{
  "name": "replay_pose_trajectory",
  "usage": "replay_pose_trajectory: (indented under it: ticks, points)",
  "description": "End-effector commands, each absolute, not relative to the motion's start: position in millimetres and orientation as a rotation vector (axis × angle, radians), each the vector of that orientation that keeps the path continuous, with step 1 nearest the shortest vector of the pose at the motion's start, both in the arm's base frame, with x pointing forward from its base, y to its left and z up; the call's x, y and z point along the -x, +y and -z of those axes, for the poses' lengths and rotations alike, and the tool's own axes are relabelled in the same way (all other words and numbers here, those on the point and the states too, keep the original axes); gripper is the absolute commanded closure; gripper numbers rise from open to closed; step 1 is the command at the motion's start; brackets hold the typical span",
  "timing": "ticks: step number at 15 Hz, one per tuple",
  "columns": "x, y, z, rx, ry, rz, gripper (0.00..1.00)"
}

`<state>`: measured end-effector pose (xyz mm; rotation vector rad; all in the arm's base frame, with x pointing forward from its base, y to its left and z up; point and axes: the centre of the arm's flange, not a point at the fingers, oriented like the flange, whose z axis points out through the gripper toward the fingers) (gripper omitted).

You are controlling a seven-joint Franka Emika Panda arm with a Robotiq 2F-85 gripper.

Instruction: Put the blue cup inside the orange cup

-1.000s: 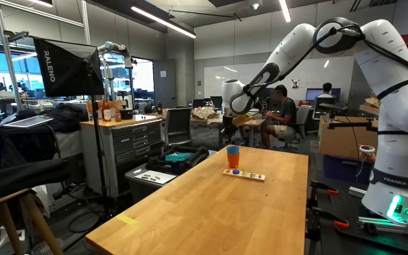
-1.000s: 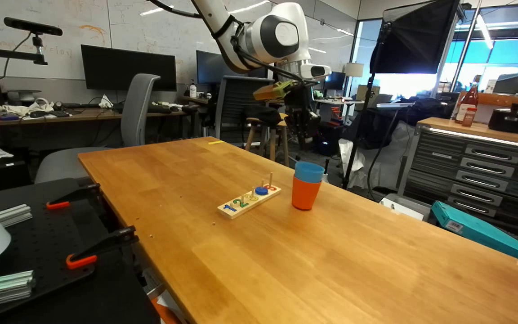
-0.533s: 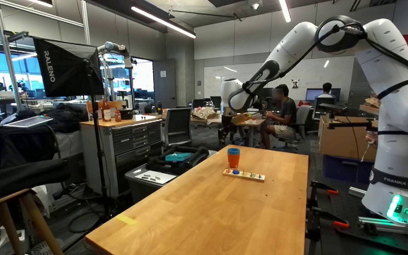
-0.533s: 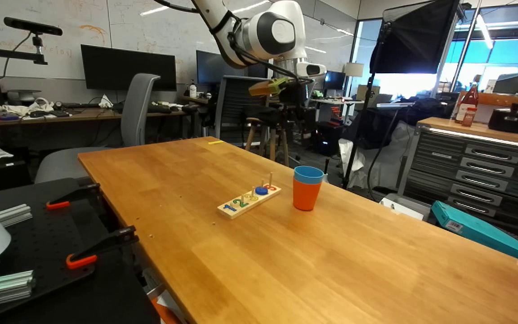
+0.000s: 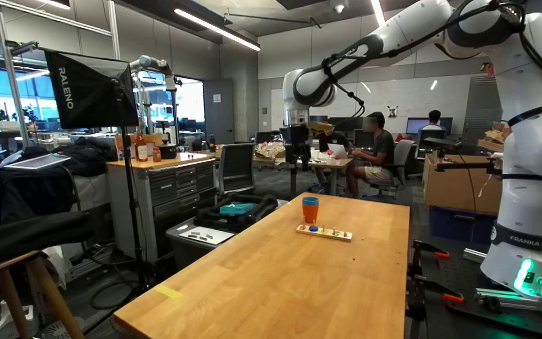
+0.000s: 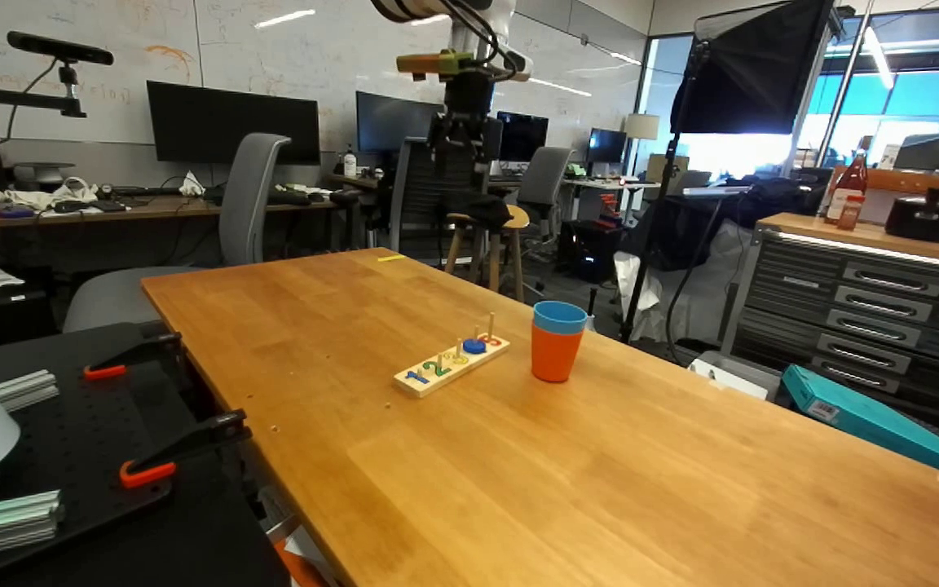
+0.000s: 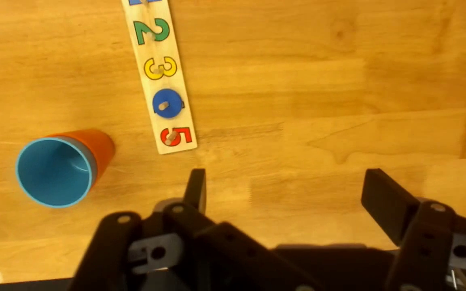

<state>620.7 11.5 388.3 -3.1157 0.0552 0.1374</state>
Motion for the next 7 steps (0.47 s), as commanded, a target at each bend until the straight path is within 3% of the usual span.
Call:
replay_pose_trajectory:
  ticks: [1,7]
  points:
    - [-628.9,22.3,-441.7,3.083,-0.027,-0.167,0.00]
    - [-625.0,24.3,-447.5,3.110,-0.006,-0.134,0.00]
